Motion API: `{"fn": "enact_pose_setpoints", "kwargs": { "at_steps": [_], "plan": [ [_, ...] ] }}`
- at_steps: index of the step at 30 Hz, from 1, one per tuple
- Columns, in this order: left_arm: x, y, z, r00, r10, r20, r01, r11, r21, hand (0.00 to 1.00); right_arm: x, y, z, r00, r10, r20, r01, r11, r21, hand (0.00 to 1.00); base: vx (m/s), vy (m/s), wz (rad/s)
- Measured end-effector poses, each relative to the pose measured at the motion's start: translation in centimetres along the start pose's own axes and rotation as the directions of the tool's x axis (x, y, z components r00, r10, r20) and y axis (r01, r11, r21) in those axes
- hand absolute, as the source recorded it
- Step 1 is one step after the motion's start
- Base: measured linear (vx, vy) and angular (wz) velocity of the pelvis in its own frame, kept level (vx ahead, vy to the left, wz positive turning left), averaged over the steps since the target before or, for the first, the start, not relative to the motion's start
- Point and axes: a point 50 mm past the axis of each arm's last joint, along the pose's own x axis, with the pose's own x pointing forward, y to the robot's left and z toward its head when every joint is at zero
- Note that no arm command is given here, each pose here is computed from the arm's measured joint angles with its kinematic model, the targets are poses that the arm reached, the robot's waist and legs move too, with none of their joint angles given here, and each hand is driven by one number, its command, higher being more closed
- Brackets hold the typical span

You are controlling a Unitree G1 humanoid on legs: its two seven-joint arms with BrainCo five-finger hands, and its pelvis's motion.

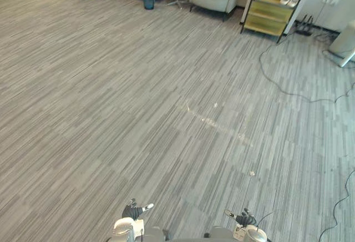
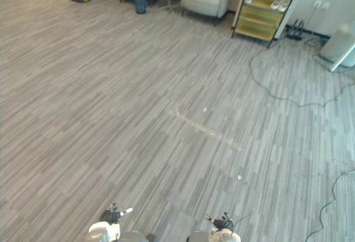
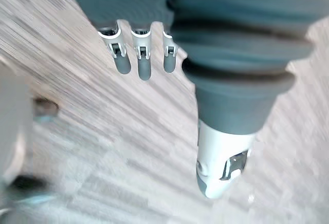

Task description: Pick up cushions and gather them together orderly.

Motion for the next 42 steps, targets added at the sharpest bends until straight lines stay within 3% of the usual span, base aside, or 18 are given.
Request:
{"fn": "enact_pose_setpoints", "kwargs": {
  "at_steps": [4, 10, 15, 24, 30, 36, 42],
  "plan": [
    [-0.3, 0.1, -1.5, 0.998, 0.0, -0.055, 0.002, 1.0, 0.024, 0.0, 0.1, -0.9, 0.2, 1.0, -0.027, -0.002, 0.027, 0.999, 0.033, 0.0, 0.56, -0.167, 0.1],
    [-0.3, -0.4, -0.4, 1.0, 0.023, 0.001, -0.023, 0.996, -0.081, 0.0, 0.2, -0.8, 0.8, 1.0, -0.012, 0.025, 0.011, 1.0, 0.008, 0.0, 0.6, -0.224, -0.2],
    [-0.4, 0.1, 0.6, 0.998, 0.036, 0.058, -0.031, 0.997, -0.075, 0.0, -0.1, 0.9, 0.7, 0.999, 0.03, 0.028, -0.031, 0.998, 0.047, 0.0, 0.49, -0.059, -0.56],
    [-0.3, 1.3, 0.0, 0.999, 0.04, 0.025, -0.04, 0.999, 0.007, 0.0, -0.3, 0.3, -0.8, 1.0, 0.006, -0.029, -0.004, 0.998, 0.07, 0.0, 0.64, 0.16, -0.65],
    [-0.2, -0.7, -0.3, 1.0, -0.014, 0.003, 0.014, 1.0, 0.006, 0.0, -0.3, 0.3, -0.3, 1.0, 0.024, 0.008, -0.024, 1.0, 0.019, 0.0, 0.53, 0.047, -0.01],
    [-0.3, -0.1, -1.1, 0.999, -0.003, -0.035, 0.004, 1.0, 0.024, 0.0, -0.1, -0.3, -0.4, 1.0, 0.004, -0.014, -0.004, 1.0, 0.023, 0.0, 0.5, -0.197, 0.33],
    [-0.5, -0.8, -1.1, 1.0, 0.016, -0.021, -0.018, 0.994, -0.103, 0.0, 0.1, -1.2, 0.2, 1.0, -0.02, 0.011, 0.02, 1.0, 0.004, 0.0, 0.52, -0.305, 0.22]
  ]
}}
